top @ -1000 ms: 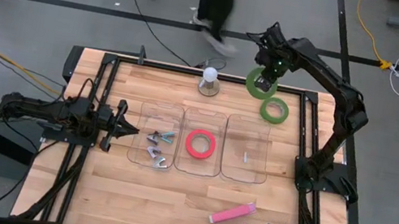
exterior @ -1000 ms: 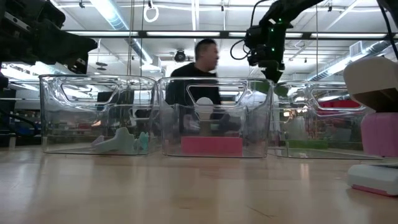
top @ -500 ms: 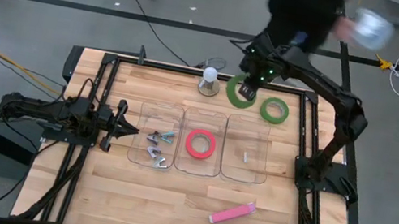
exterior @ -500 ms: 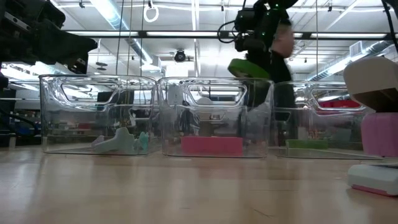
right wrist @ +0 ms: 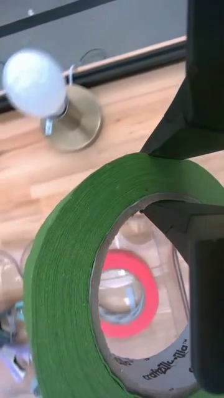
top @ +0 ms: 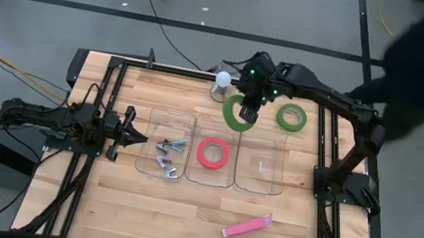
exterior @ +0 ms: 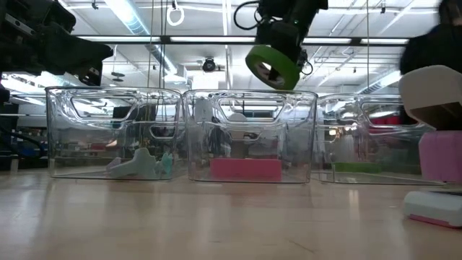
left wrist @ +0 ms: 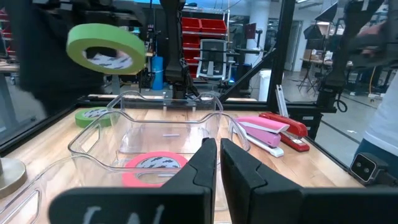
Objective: Pick and place Stapler, Stapler remover, tape
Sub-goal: Put the green tape into the middle transparent bin
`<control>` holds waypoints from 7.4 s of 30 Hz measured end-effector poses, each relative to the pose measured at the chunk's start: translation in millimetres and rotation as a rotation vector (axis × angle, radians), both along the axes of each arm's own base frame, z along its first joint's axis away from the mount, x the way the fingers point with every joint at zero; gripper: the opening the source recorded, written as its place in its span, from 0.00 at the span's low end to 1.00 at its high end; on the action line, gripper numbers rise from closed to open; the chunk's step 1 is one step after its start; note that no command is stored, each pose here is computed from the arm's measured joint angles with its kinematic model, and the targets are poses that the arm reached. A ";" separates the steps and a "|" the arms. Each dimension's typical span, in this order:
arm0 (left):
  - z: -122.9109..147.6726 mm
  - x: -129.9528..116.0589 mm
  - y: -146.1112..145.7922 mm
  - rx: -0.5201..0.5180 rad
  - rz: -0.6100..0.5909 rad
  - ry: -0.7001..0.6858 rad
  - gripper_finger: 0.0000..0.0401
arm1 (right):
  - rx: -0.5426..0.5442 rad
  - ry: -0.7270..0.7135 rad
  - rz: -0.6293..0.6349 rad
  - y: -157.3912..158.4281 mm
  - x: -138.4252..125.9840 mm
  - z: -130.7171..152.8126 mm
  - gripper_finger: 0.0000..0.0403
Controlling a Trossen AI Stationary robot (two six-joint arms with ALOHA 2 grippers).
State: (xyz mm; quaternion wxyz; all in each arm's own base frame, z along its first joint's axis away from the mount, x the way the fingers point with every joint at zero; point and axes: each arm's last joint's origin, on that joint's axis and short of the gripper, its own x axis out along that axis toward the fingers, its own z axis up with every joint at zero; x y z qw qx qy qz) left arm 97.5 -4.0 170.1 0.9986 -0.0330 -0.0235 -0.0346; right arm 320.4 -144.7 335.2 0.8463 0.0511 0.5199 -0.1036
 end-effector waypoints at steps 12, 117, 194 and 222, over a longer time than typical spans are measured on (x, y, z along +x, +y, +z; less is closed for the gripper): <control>0.0 0.0 0.0 0.000 0.000 0.000 0.06 | 0.003 -0.020 0.123 46.9 19.0 0.9 0.23; -0.1 0.0 0.0 0.000 0.000 0.000 0.06 | -0.058 0.324 0.230 73.8 105.0 -130.3 0.33; 0.0 0.0 0.0 0.000 0.000 0.000 0.06 | -0.113 -0.064 0.034 14.5 28.9 9.3 0.10; 0.0 0.0 0.0 0.000 0.000 0.000 0.06 | -0.208 0.005 -0.286 -31.9 -36.2 39.8 0.00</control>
